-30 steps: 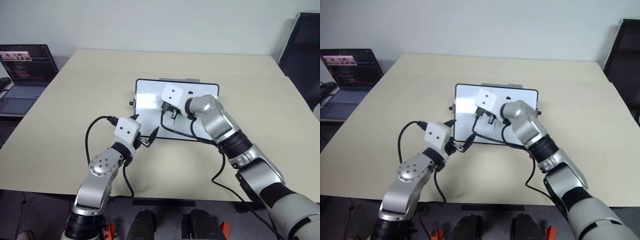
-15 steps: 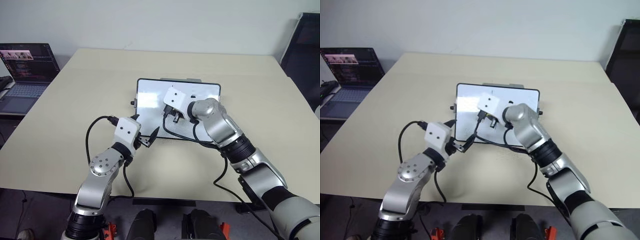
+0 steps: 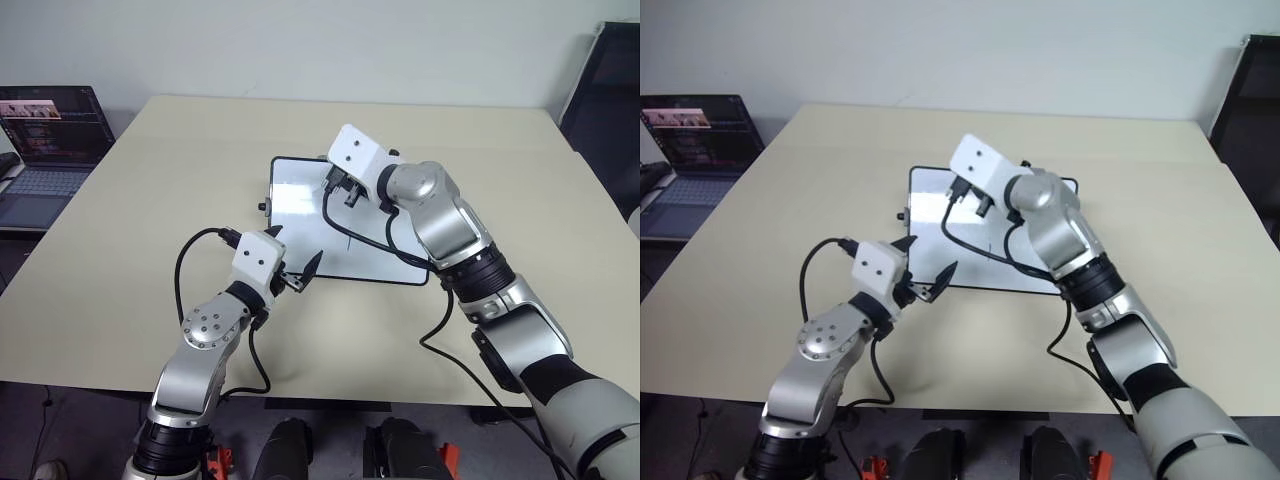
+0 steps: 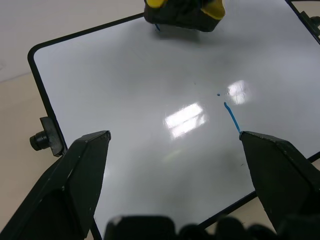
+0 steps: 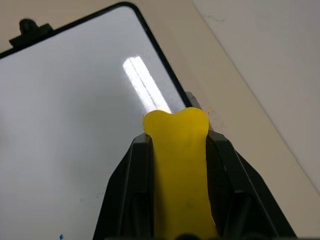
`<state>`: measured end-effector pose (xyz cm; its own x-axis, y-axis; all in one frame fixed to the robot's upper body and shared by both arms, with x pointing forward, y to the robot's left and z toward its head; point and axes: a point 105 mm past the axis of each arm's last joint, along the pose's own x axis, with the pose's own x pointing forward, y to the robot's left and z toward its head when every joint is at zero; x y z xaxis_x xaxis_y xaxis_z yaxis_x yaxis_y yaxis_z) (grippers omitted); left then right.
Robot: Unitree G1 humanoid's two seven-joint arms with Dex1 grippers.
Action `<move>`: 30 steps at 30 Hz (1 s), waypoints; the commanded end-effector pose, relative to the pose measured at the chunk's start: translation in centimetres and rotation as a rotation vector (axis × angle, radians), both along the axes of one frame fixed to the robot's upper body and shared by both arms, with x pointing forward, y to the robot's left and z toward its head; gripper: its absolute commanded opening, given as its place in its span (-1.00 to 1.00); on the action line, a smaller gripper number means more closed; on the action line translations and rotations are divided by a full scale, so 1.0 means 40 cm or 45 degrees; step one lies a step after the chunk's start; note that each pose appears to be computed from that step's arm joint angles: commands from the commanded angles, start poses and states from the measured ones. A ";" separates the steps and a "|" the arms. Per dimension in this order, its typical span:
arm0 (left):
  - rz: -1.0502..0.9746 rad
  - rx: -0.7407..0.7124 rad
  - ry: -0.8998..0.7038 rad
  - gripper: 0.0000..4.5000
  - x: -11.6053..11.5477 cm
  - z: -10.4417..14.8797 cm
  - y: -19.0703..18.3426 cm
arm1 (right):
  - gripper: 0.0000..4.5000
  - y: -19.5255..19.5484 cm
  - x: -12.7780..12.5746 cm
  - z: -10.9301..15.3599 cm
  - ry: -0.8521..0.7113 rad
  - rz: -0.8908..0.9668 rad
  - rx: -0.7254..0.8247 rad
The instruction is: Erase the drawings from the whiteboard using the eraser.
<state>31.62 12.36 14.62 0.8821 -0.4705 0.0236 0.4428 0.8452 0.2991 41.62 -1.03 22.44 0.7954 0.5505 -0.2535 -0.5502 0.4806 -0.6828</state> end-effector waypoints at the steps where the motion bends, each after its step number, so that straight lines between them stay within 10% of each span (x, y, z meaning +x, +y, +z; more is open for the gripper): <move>1: -0.010 -0.002 -0.061 1.00 -0.007 0.029 -0.002 | -0.52 0.004 -0.001 -0.037 0.004 0.022 -0.046; 18: 0.010 -0.007 -0.053 1.00 -0.010 0.025 0.003 | -0.52 -0.005 -0.044 -0.108 0.109 0.052 -0.091; 30: -0.002 -0.003 -0.051 1.00 -0.010 0.025 0.001 | -0.52 -0.009 -0.059 -0.034 0.070 0.054 -0.024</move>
